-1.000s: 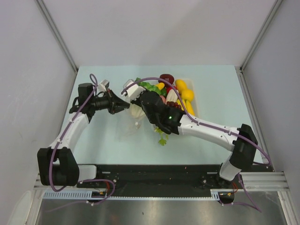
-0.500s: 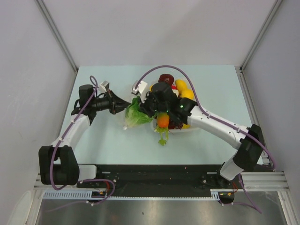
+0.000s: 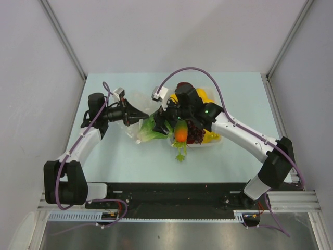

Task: Place the food in the zip-top bag and seal the zipper
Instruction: Place the fake vegetable in the zipper food storage bag.

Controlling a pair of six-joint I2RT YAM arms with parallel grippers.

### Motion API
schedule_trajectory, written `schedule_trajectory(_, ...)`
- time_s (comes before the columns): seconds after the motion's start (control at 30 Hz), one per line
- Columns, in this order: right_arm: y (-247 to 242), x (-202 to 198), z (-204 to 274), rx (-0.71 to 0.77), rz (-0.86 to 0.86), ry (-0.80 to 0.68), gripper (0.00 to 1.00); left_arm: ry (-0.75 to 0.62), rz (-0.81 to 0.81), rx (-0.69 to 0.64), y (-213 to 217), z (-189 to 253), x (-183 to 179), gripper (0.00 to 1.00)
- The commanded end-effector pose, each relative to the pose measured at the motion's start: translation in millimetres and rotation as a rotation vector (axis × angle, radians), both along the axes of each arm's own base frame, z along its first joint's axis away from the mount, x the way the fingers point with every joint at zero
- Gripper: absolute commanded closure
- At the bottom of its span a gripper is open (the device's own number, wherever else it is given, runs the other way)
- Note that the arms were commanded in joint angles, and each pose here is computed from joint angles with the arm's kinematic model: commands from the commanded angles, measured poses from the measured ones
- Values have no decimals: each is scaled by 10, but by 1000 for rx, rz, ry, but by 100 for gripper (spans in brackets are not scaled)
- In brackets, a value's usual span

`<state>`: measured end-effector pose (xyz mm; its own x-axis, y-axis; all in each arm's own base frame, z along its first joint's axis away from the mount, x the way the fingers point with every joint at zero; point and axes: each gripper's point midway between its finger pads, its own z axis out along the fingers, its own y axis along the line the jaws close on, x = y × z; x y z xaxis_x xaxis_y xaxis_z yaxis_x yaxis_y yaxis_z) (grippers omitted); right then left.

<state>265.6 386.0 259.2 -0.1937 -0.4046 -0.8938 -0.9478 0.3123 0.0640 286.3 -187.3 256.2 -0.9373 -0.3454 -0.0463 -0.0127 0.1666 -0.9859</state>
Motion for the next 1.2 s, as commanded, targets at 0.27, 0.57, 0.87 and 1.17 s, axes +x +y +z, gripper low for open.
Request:
schedule_trajectory(0.27, -13, 263, 102, 14, -62, -80, 0, -34, -97, -72, -54, 169, -195, 100)
schedule_trajectory(0.57, 13, 77, -266, -135, 115, -220, 0, -4, -88, -59, -43, 45, -189, 100)
schedule_trajectory(0.87, 72, 333, -468, -154, 172, -421, 0, -8, -96, -58, -44, 42, -186, 99)
schedule_trajectory(1.17, 215, 137, -675, -163, 309, -447, 37, -12, -92, -62, -46, 53, -153, 100)
